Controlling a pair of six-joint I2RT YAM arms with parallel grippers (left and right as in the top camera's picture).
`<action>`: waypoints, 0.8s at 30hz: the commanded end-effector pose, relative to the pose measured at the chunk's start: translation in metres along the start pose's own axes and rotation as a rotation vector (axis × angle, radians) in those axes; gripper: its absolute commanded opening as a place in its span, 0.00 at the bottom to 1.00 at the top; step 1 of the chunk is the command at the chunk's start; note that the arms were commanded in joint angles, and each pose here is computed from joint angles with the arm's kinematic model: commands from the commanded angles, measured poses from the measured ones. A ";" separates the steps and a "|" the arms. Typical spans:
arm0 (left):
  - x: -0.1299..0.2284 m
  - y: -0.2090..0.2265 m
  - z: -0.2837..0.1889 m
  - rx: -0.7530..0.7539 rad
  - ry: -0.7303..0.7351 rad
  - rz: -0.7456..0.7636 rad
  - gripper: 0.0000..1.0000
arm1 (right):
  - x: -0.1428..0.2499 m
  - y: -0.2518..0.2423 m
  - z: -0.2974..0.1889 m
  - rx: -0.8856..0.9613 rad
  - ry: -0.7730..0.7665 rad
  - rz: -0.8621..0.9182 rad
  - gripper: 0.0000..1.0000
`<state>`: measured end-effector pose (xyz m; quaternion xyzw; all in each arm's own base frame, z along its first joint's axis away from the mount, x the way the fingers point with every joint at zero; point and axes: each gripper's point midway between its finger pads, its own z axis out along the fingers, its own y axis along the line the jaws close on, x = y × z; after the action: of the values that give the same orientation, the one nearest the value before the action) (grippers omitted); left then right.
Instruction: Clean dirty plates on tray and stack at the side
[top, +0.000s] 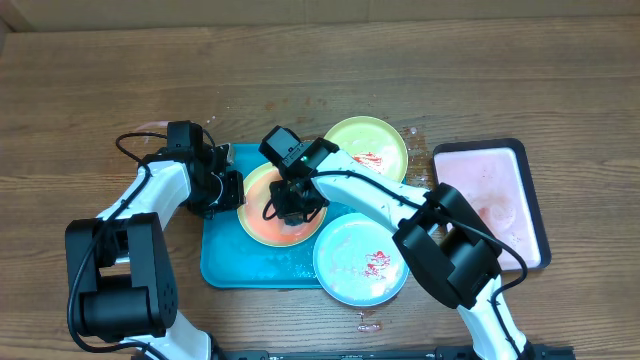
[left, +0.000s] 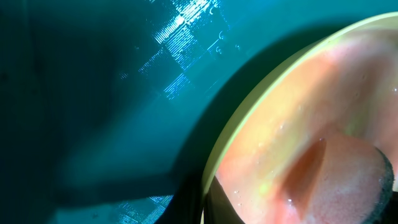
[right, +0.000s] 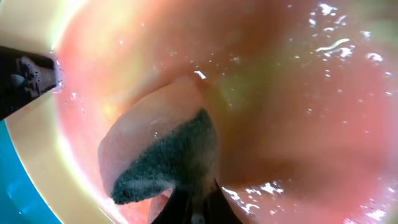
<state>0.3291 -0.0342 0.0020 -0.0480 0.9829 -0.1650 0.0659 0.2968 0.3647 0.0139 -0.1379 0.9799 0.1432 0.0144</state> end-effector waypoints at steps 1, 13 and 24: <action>0.013 0.008 0.014 -0.021 0.051 -0.038 0.04 | -0.019 -0.014 -0.036 0.073 -0.105 -0.012 0.04; 0.010 0.008 0.015 -0.020 0.041 -0.038 0.04 | -0.050 0.005 -0.176 0.098 -0.405 -0.132 0.04; -0.020 -0.008 -0.026 -0.008 -0.104 -0.040 0.04 | -0.039 -0.062 -0.258 0.193 -0.495 0.047 0.04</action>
<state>0.3318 -0.0348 0.0049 -0.0592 0.9814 -0.1679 0.0717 0.3398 0.2767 0.2217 -0.1171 0.9612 0.0911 0.2326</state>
